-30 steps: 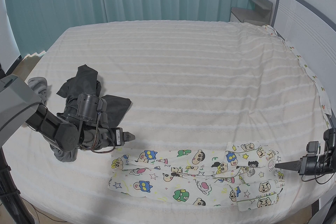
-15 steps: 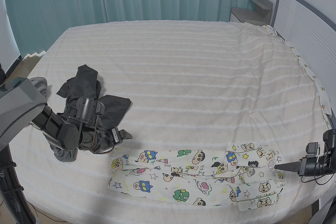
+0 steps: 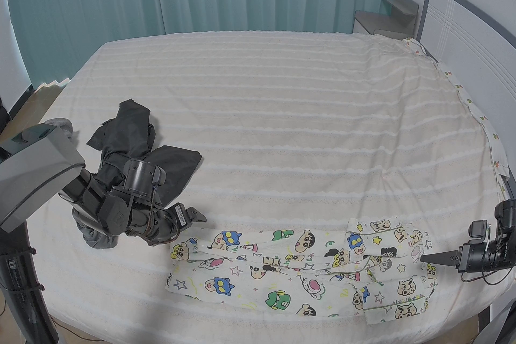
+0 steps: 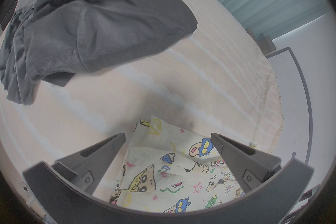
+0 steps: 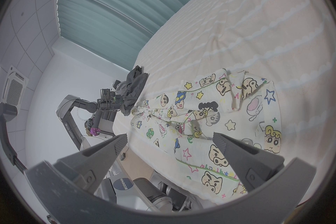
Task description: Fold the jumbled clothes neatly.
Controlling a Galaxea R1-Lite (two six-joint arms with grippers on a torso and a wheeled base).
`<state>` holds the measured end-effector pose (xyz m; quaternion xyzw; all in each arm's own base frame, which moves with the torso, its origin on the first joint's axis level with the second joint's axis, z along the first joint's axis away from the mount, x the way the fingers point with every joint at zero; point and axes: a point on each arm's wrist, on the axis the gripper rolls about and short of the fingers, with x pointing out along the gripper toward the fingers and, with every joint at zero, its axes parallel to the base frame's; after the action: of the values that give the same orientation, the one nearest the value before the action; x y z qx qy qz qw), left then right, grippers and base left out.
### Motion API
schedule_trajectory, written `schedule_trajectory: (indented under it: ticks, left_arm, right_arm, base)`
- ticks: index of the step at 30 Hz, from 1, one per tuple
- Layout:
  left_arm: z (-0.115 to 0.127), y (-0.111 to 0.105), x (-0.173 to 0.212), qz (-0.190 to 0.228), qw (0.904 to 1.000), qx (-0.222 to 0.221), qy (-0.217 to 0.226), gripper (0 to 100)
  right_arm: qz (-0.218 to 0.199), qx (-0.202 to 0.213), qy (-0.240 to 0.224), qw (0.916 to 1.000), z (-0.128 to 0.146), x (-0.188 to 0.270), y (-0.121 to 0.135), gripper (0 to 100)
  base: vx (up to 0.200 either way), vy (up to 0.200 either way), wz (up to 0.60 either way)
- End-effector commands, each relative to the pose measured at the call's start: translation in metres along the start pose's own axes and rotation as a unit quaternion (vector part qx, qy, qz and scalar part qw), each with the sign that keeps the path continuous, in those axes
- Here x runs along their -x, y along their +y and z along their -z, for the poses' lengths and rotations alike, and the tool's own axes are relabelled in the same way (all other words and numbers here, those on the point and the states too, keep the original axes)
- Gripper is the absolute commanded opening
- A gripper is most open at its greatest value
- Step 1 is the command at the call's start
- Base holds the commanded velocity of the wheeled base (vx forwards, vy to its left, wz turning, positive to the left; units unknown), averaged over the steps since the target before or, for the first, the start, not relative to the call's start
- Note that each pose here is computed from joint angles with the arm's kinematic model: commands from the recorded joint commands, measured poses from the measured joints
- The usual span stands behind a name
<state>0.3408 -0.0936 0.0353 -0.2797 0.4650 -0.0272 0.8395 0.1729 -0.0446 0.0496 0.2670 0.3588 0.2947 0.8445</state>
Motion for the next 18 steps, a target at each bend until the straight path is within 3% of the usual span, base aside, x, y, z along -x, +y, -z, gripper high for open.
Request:
schedule_trajectory:
  ticks: [1, 9, 10, 18]
  left_arm:
    - [0.0023, 0.0023, -0.004, -0.005, 1.0, 0.001, 0.005, 100]
    - [0.0044, 0.0035, -0.005, -0.007, 0.9999, 0.012, 0.01, 100]
    - [0.0056, 0.0033, -0.0065, -0.007, 0.9998, 0.013, 0.012, 0]
    - [0.0079, 0.0035, -0.0084, -0.01, 0.9997, 0.013, 0.016, 0]
  right_arm:
    - [0.0, -0.001, 0.0, 1.0, 0.0005, -0.0007, -0.0009, 100]
    - [0.0, 0.01, -0.006, 0.9999, 0.0058, -0.0049, -0.0073, 100]
    - [0.0, 0.012, -0.008, 0.9999, 0.0075, -0.0057, -0.0083, 100]
    - [-0.004, 0.014, -0.01, 0.9998, 0.0088, -0.0059, -0.0064, 100]
  base:
    - [0.0, 0.0, 0.0]
    - [0.0, 0.0, 0.0]
    - [0.0, 0.0, 0.0]
    - [0.0, 0.0, 0.0]
